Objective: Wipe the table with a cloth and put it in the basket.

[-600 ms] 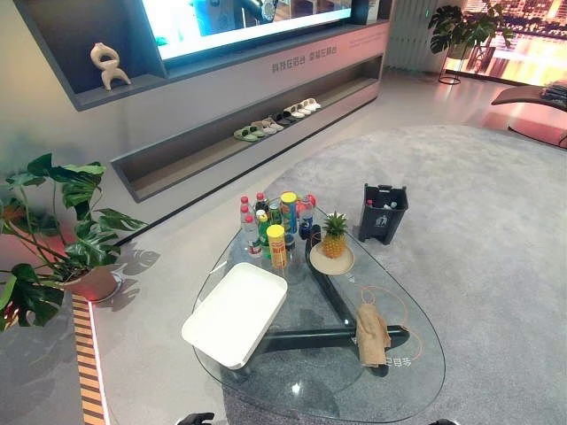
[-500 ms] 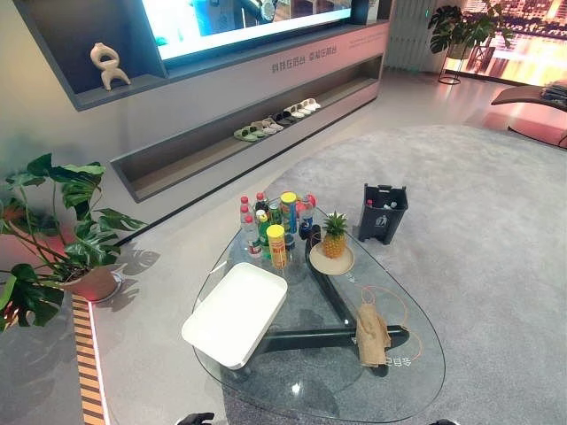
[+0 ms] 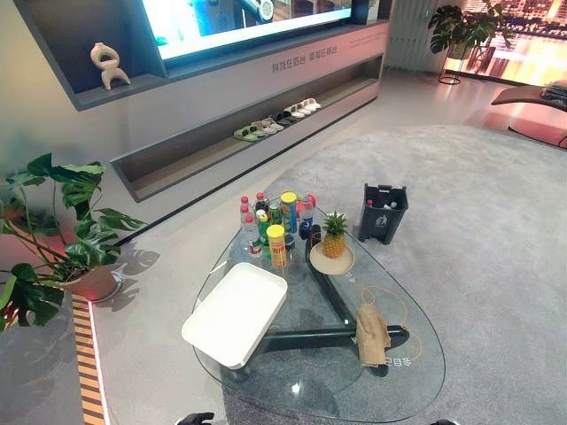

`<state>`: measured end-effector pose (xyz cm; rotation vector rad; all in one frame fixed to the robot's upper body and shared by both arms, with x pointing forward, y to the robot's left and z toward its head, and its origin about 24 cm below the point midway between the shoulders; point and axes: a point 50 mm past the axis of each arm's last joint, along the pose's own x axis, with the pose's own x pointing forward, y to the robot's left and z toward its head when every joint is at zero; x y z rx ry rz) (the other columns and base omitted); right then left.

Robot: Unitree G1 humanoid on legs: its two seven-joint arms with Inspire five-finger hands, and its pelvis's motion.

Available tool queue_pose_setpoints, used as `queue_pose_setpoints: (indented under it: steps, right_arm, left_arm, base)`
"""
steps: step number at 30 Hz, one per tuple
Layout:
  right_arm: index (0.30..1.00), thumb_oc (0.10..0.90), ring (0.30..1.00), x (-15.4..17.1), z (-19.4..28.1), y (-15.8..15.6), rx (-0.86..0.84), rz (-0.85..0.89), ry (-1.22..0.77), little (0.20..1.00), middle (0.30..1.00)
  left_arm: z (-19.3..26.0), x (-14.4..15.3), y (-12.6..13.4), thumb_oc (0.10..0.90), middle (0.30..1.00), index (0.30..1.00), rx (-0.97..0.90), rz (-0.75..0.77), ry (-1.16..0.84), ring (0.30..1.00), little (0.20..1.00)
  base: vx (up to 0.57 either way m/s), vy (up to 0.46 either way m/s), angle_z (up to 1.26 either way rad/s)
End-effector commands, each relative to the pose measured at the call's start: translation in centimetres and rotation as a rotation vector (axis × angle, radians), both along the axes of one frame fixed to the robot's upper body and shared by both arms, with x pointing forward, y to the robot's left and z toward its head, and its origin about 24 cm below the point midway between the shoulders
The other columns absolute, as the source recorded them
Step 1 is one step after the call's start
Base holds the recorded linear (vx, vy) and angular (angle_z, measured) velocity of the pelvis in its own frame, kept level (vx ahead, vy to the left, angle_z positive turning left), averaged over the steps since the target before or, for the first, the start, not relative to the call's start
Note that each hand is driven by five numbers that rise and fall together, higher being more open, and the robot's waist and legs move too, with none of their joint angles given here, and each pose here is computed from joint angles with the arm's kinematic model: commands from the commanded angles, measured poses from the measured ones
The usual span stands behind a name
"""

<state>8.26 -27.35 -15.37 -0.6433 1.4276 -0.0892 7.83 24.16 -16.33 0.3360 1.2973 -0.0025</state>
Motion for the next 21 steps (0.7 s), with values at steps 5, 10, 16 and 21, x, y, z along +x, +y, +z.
queue_pose_setpoints:
  steps: [5, 10, 16, 21]
  right_arm:
    - [0.9, 0.8, 0.9, 1.35, 0.42, -0.35, -0.036, 0.004, -0.033, 0.9, 0.9]
    - [0.9, 0.8, 0.9, 1.47, 0.5, -0.48, -0.043, -0.002, -0.035, 0.9, 0.9]
    - [0.9, 0.8, 0.9, 1.21, 0.46, -0.55, -0.049, -0.005, -0.028, 0.9, 0.9]
    - [0.9, 0.8, 0.9, 0.88, 0.43, -0.67, -0.056, -0.004, -0.023, 0.9, 0.9]
  left_arm:
    - [1.16, 2.68, 2.23, 0.8, 0.9, 0.9, 0.06, 0.024, -0.064, 0.9, 0.9]
    - [1.15, 2.68, 2.18, 0.8, 0.9, 0.9, 0.061, 0.02, -0.063, 0.9, 0.9]
    - [1.07, 2.45, 2.12, 0.8, 0.9, 0.9, 0.06, 0.009, -0.056, 0.9, 0.9]
    - [1.04, 2.3, 2.11, 0.8, 0.9, 0.9, 0.059, 0.011, -0.057, 0.9, 0.9]
  base:
    - [0.0, 0.0, 0.0]
    - [0.0, 0.0, 0.0]
    - [0.0, 0.0, 0.0]
    - [0.01, -0.003, 0.0]
